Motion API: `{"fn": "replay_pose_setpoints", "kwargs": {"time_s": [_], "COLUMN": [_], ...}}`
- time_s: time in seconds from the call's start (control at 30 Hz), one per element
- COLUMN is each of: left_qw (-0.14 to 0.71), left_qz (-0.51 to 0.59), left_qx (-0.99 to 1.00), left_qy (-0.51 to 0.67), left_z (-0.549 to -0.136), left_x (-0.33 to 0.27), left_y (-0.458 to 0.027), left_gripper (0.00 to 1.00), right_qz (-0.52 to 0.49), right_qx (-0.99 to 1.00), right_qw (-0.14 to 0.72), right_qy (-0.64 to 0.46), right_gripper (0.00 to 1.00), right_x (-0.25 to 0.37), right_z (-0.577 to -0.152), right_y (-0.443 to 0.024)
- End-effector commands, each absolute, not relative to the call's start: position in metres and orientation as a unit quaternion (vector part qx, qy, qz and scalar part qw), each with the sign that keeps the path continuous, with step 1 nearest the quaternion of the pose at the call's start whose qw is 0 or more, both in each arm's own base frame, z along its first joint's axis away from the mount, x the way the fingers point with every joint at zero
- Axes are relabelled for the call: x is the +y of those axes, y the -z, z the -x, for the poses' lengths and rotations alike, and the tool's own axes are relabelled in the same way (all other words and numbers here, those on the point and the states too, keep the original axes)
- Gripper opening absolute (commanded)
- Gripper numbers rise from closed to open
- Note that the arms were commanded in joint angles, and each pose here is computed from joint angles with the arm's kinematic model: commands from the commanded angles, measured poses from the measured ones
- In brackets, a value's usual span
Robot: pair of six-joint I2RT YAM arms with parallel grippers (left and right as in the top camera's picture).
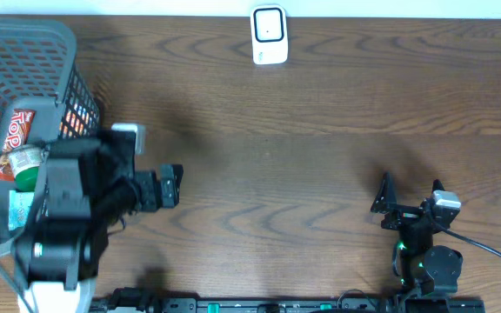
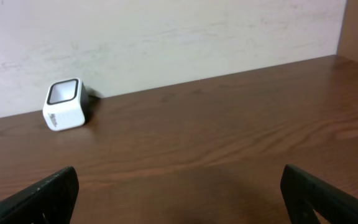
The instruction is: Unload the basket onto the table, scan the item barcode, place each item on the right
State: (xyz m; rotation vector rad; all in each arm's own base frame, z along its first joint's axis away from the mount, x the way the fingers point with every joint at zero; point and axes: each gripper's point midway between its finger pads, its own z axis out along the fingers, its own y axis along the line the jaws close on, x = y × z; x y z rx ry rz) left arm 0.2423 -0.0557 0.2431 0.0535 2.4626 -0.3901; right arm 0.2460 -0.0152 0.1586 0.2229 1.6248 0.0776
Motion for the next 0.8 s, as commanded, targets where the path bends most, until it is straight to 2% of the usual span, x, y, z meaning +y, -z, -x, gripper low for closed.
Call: {"fn": "replay_pose_setpoints", "kwargs": {"time_s": [0.0, 0.1, 0.23, 0.5, 0.6, 0.77], "left_qw": [0.286, 0.274, 0.301, 0.407, 0.413, 0.365], "left_qz": [-0.031, -0.027, 0.024, 0.222, 0.315, 0.405], "left_qx": [0.942, 0.945, 0.941, 0.886, 0.851, 0.83], "left_qy": [0.176, 0.178, 0.152, -0.02, -0.075, -0.12], "left_z": [-0.248, -0.251, -0.26, -0.258, -0.243, -0.227], "left_x": [-0.067, -0.067, -0.051, 0.045, 0.085, 0.133], "left_y": [-0.238, -0.247, -0.298, -0.398, -0.409, -0.392], "left_gripper": [0.98, 0.98, 0.98, 0.98, 0.98, 0.98], "right_qz": [-0.091, -0.091, -0.091, -0.091, -0.091, -0.091], "right_qx": [0.725, 0.725, 0.725, 0.725, 0.725, 0.725], "right_qw": [0.682, 0.682, 0.682, 0.682, 0.682, 0.682], "right_qy": [-0.032, -0.032, -0.032, -0.032, -0.032, -0.032], "right_gripper": [0.99, 0.99, 0.99, 0.99, 0.99, 0.99], "right_x": [-0.013, -0.013, -0.013, -0.013, -0.013, -0.013], "right_z": [-0.246, -0.246, -0.246, -0.246, -0.246, -0.246], "right_y": [-0.158, -0.158, -0.158, -0.158, -0.158, -0.158]}}
